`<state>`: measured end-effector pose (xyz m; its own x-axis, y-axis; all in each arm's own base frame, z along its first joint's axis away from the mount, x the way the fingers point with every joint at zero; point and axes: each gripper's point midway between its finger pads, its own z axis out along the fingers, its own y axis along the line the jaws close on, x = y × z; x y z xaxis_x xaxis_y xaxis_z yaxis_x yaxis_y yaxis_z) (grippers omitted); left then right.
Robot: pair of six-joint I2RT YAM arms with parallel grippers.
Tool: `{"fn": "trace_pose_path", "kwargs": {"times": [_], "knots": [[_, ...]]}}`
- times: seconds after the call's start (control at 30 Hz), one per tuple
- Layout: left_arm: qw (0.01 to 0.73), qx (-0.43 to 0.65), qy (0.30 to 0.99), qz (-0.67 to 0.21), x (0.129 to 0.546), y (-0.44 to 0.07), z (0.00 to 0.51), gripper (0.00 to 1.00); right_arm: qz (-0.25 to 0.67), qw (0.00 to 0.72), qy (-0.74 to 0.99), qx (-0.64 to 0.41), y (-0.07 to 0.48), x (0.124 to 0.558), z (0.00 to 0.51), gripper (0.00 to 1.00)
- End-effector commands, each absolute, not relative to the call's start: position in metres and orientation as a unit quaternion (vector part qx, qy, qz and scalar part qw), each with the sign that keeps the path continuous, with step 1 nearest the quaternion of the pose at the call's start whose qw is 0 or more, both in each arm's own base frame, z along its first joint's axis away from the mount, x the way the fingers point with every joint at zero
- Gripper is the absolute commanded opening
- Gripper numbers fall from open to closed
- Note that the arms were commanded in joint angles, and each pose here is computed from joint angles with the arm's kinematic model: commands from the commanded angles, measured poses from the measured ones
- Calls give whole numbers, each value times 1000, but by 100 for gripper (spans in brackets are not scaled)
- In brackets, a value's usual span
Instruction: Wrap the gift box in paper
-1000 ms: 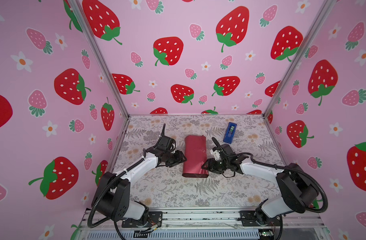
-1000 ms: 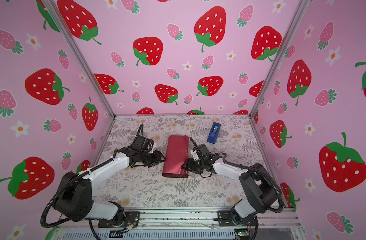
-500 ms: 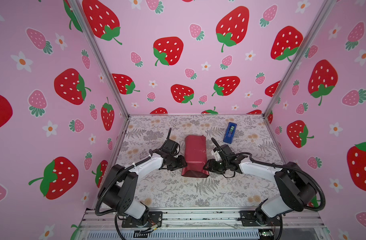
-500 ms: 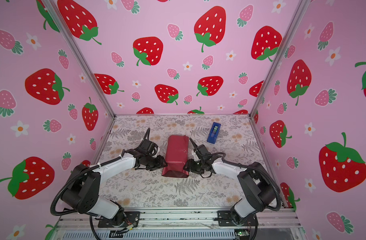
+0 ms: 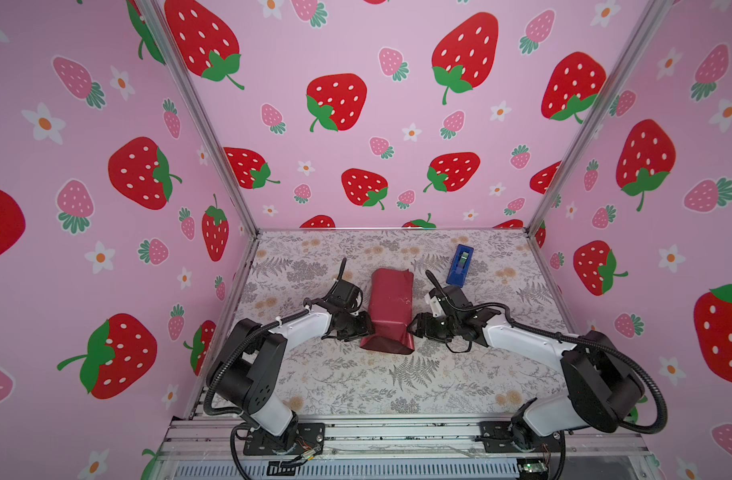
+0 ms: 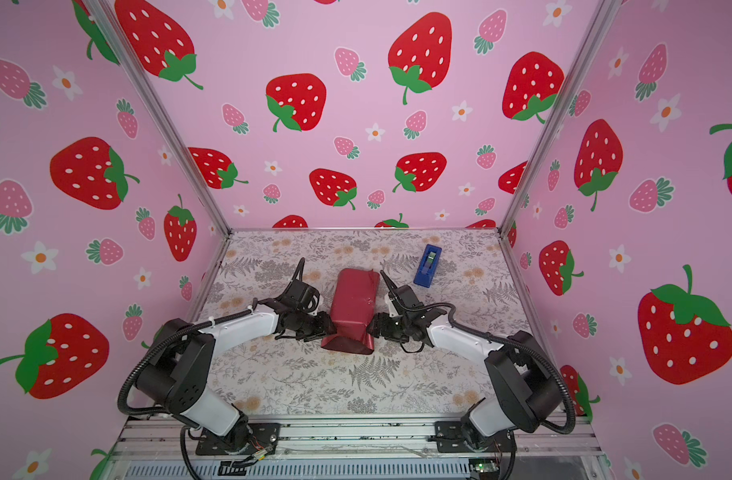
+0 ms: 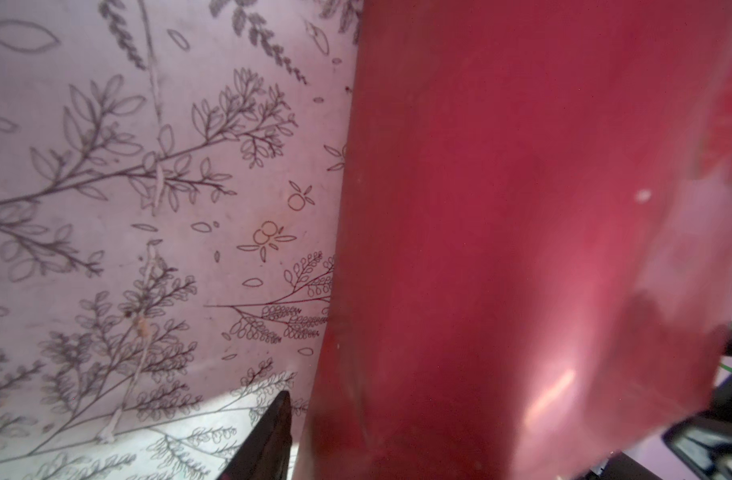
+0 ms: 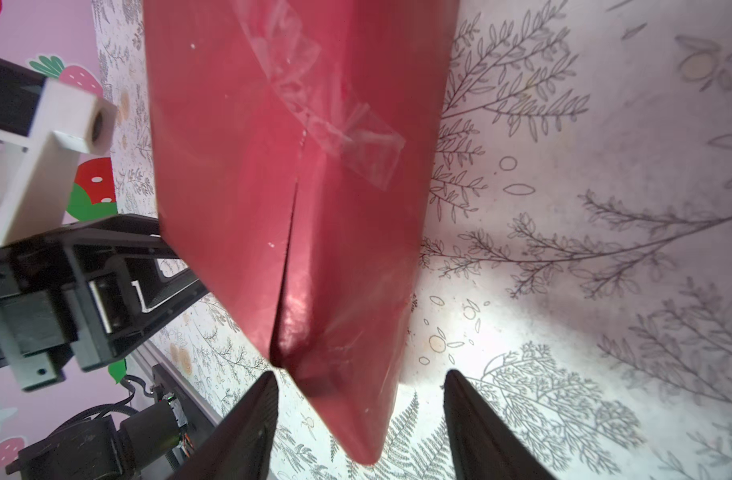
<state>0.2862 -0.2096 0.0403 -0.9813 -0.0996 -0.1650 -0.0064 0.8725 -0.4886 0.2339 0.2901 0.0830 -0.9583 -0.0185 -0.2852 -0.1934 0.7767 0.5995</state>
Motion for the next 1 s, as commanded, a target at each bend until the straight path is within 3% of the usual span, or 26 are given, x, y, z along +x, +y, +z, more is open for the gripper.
{"fn": "trace_pose_path", "kwargs": {"times": [0.0, 0.37, 0.97], "knots": [[99, -23, 963, -248, 291, -213, 37, 46, 320, 166, 931, -54, 290, 238, 87, 65], [82, -28, 968, -236, 286, -211, 25, 26, 314, 187, 929, -52, 302, 252, 68, 57], [86, -26, 967, -239, 285, -215, 34, 18, 303, 199, 930, -58, 303, 260, 41, 38]]}}
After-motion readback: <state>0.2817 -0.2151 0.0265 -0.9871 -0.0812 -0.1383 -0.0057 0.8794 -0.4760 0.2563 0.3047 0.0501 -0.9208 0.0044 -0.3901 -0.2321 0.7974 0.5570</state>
